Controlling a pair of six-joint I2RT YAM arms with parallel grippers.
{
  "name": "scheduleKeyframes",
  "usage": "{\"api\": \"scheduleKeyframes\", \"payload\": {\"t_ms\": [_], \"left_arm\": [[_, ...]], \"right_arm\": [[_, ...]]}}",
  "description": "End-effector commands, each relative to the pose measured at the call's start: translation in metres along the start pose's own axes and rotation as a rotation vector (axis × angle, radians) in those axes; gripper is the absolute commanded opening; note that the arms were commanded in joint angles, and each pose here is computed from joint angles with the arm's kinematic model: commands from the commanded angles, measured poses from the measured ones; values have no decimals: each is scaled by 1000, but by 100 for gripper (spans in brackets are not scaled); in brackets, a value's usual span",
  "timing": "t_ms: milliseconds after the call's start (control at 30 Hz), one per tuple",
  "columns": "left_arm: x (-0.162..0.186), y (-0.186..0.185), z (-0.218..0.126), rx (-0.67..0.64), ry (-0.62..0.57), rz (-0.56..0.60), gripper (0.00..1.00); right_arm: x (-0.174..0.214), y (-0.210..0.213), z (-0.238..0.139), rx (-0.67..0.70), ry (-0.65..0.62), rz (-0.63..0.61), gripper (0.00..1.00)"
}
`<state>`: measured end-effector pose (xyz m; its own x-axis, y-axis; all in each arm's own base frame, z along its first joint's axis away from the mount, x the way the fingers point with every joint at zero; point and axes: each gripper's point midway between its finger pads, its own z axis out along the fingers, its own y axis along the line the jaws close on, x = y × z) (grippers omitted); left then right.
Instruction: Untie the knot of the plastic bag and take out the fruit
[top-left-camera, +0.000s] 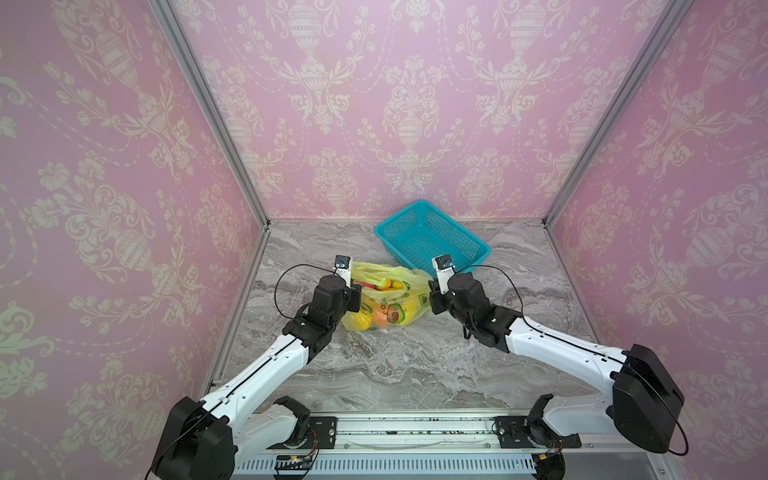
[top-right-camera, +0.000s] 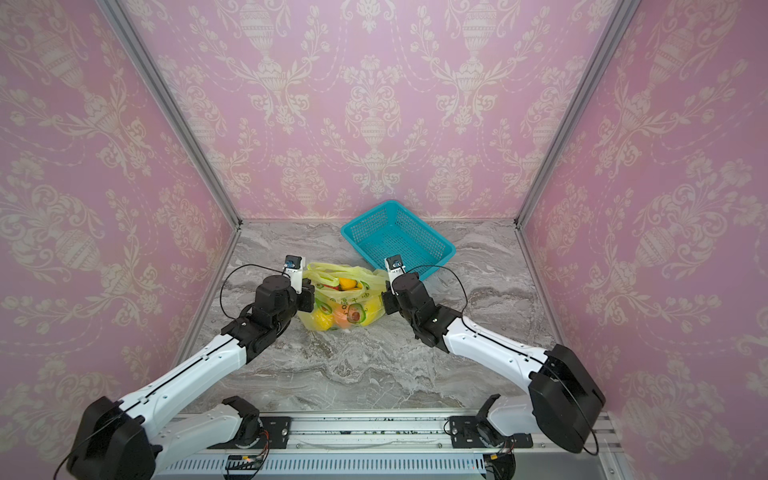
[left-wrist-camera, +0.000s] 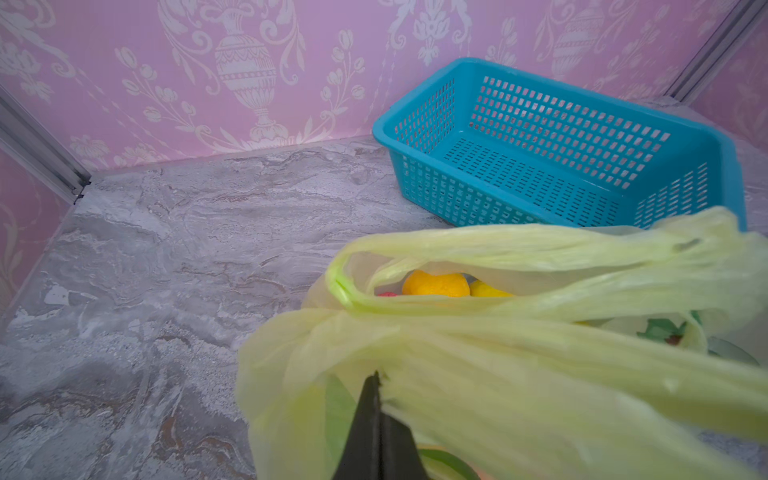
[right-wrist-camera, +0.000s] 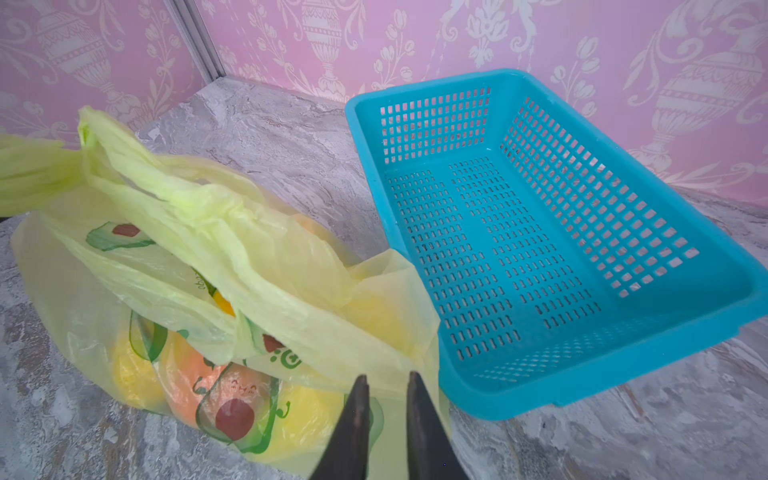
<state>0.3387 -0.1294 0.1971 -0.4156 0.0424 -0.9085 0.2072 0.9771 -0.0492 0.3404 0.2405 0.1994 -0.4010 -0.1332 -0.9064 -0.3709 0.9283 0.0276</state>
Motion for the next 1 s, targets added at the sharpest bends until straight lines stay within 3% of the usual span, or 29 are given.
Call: {"api": "scheduleKeyframes", "payload": {"t_ms": [0, 133, 267, 400, 533, 700, 800, 867, 967], "left_arm": [[-4, -10, -5, 71, -33, -54, 0], [-5, -16, -4, 106, -30, -57, 0], [-7, -17, -7, 116, -37, -57, 0], [-10, -15, -12, 110, -59, -64, 0], [-15, -15, -19, 118, -79, -68, 0], [-19, -14, -25, 118, -100, -72, 0], [-20, -12, -27, 111, -108, -75, 0], [-21, -12, -28, 113, -112, -75, 0], [-21, -11, -29, 108, -117, -77, 0]], "right_arm": [[-13, 8, -10, -63, -62, -6, 36], [-18, 28, -24, -122, -82, -106, 60], [-19, 49, -31, -116, -74, -241, 72], [-16, 74, -17, -109, -44, -330, 77], [-25, 87, 9, 9, -46, -417, 83], [-26, 88, 47, 135, -44, -454, 84], [-42, 84, 60, 238, -78, -449, 80], [-50, 78, 65, 290, -92, -432, 70], [-62, 71, 64, 304, -110, -379, 36]]}}
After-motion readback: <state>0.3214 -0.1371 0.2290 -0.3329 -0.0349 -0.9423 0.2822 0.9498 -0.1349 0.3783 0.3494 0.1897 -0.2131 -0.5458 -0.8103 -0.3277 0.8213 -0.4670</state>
